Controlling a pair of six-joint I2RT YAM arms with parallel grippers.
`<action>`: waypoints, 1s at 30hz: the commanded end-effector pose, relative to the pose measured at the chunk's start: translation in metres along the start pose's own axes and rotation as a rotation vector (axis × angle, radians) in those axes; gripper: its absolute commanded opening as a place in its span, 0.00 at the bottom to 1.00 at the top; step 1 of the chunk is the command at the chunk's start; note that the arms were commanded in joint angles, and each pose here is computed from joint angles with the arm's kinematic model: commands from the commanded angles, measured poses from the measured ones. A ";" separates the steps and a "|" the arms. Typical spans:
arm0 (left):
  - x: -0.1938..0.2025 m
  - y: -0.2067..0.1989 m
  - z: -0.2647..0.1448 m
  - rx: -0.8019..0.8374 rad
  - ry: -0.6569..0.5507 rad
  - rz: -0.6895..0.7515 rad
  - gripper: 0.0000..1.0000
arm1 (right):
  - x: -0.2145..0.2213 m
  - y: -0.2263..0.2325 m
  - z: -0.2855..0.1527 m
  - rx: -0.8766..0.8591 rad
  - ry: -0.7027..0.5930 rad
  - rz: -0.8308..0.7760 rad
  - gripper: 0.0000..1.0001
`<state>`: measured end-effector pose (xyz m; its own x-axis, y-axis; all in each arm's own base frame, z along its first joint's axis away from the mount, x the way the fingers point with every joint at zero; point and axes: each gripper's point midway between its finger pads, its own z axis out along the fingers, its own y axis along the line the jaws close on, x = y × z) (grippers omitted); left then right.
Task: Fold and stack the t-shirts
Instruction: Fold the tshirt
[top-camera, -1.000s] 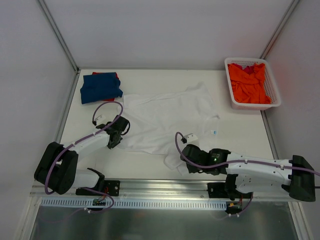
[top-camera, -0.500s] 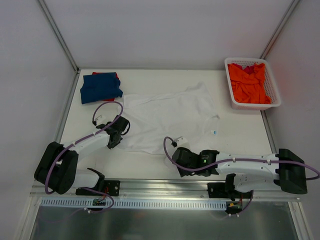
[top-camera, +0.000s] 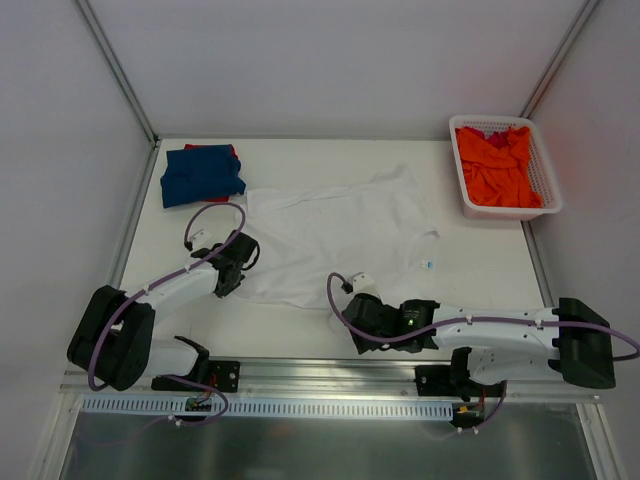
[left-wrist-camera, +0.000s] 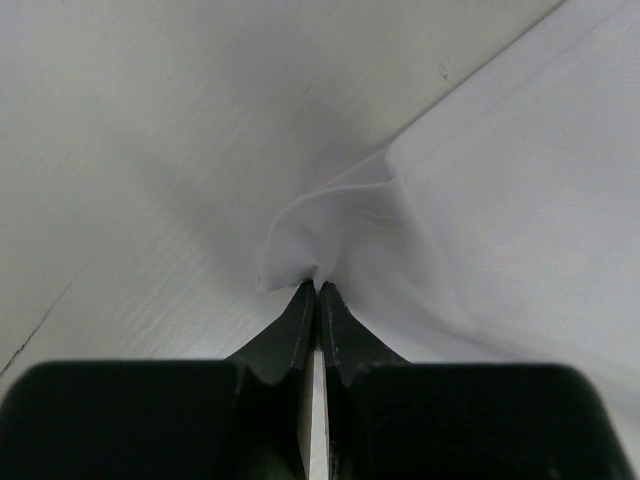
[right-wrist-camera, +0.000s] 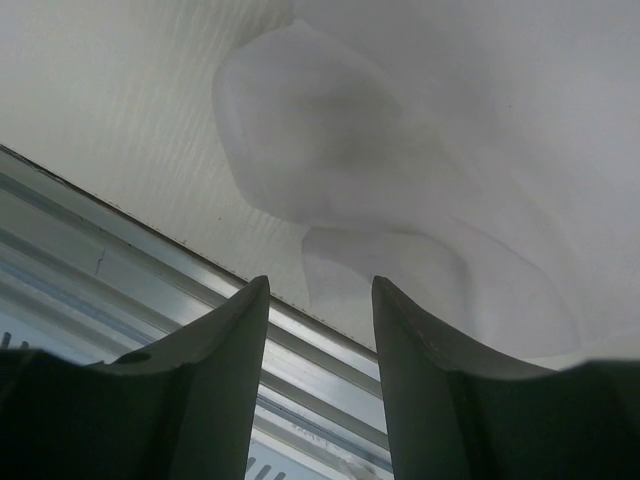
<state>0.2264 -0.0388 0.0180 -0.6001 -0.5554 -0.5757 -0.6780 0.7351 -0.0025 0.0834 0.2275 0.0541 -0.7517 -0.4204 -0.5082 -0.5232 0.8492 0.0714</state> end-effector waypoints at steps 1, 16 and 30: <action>-0.007 0.007 -0.003 -0.005 -0.028 -0.003 0.00 | -0.008 0.011 -0.006 -0.063 -0.038 0.031 0.49; -0.007 0.007 -0.004 -0.001 -0.026 -0.003 0.00 | 0.027 0.004 0.022 -0.057 0.023 0.052 0.48; -0.007 0.007 -0.005 0.004 -0.027 -0.006 0.00 | 0.025 -0.010 0.013 0.006 -0.004 0.047 0.00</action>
<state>0.2282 -0.0397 0.0236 -0.5867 -0.5613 -0.5837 -0.6766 0.7358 -0.0275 0.0691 0.2200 0.0166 -0.7815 -0.3997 -0.4791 -0.5079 0.8536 0.1163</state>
